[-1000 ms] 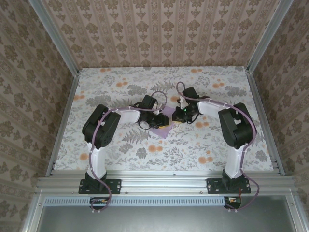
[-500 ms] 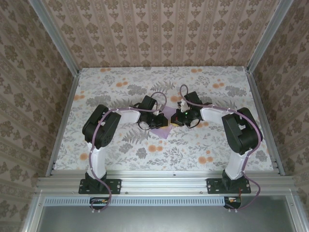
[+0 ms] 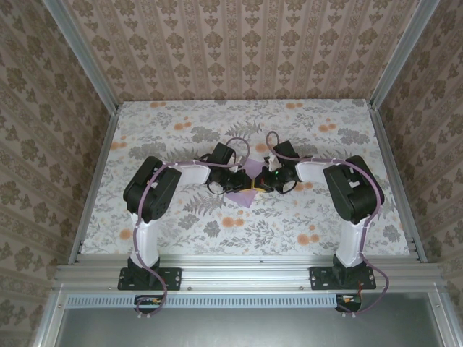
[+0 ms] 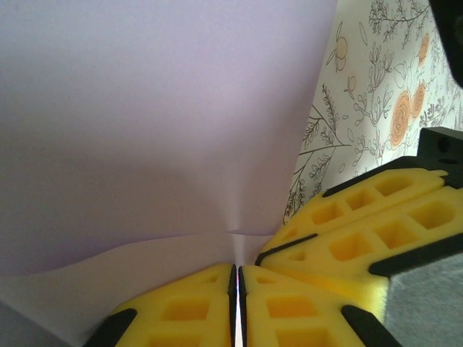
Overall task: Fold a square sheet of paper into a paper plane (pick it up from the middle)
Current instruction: Fold the triangle a second time at the center of the table.
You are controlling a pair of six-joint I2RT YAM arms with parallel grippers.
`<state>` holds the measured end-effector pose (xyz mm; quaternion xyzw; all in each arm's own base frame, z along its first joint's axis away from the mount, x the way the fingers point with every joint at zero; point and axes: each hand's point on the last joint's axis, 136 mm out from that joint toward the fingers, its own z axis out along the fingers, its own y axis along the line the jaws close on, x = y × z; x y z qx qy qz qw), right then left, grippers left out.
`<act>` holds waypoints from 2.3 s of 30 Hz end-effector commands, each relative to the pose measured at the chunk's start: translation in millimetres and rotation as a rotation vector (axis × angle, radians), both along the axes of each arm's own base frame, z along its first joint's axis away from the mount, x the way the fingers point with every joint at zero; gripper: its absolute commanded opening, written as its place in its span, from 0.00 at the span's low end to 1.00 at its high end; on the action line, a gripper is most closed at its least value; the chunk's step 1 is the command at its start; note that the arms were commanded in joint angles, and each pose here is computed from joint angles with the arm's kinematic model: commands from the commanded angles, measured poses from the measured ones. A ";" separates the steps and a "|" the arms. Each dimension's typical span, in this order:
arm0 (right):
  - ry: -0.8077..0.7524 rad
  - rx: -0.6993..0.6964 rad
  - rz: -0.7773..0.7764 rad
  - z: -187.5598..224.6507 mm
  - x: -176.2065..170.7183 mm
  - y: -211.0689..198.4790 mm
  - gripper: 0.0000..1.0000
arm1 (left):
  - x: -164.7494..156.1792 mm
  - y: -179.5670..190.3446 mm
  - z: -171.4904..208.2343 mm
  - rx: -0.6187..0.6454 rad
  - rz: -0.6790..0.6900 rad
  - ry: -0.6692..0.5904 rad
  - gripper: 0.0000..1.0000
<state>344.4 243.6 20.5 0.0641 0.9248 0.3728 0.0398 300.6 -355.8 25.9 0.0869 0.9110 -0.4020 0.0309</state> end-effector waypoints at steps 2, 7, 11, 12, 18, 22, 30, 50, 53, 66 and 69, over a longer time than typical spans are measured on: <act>0.016 -0.065 0.016 -12.2 -2.1 -5.0 0.04 | 1.4 0.2 2.0 0.001 0.001 -0.004 0.14; 0.022 -0.114 0.028 -21.4 -3.0 -10.7 0.04 | -1.7 -5.8 14.9 -0.045 -0.027 0.001 0.16; 0.034 -0.153 0.036 -28.8 -6.6 -16.7 0.04 | -3.1 -6.2 24.2 -0.060 -0.034 -0.009 0.18; 0.035 -0.158 0.038 -29.5 -7.3 -17.6 0.04 | -3.6 -6.2 27.0 -0.064 -0.035 -0.011 0.18; 0.044 -0.168 0.048 -33.9 -11.1 -19.4 0.03 | -14.7 -5.0 37.4 -0.069 -0.054 -0.018 0.18; 0.044 -0.156 0.056 -33.4 -10.9 -17.1 0.03 | -28.6 -2.6 34.8 -0.059 -0.071 -0.011 0.18; 0.053 -0.160 0.060 -35.7 -11.6 -17.2 0.03 | -48.6 -2.7 17.0 -0.047 -0.102 0.020 0.18; 0.062 -0.192 0.054 -40.8 -11.7 -21.8 0.03 | -79.7 7.3 -12.9 0.050 -0.179 0.046 0.18; 0.058 -0.201 0.052 -40.8 -10.7 -23.5 0.03 | -84.4 11.0 -18.4 0.061 -0.181 0.057 0.18; 0.061 -0.226 0.059 -42.7 -10.2 -26.7 0.03 | -100.8 7.1 1.8 0.016 -0.229 0.067 0.18; 0.061 -0.222 0.061 -43.4 -11.1 -26.3 0.03 | -90.9 -2.5 27.8 -0.049 -0.224 0.033 0.18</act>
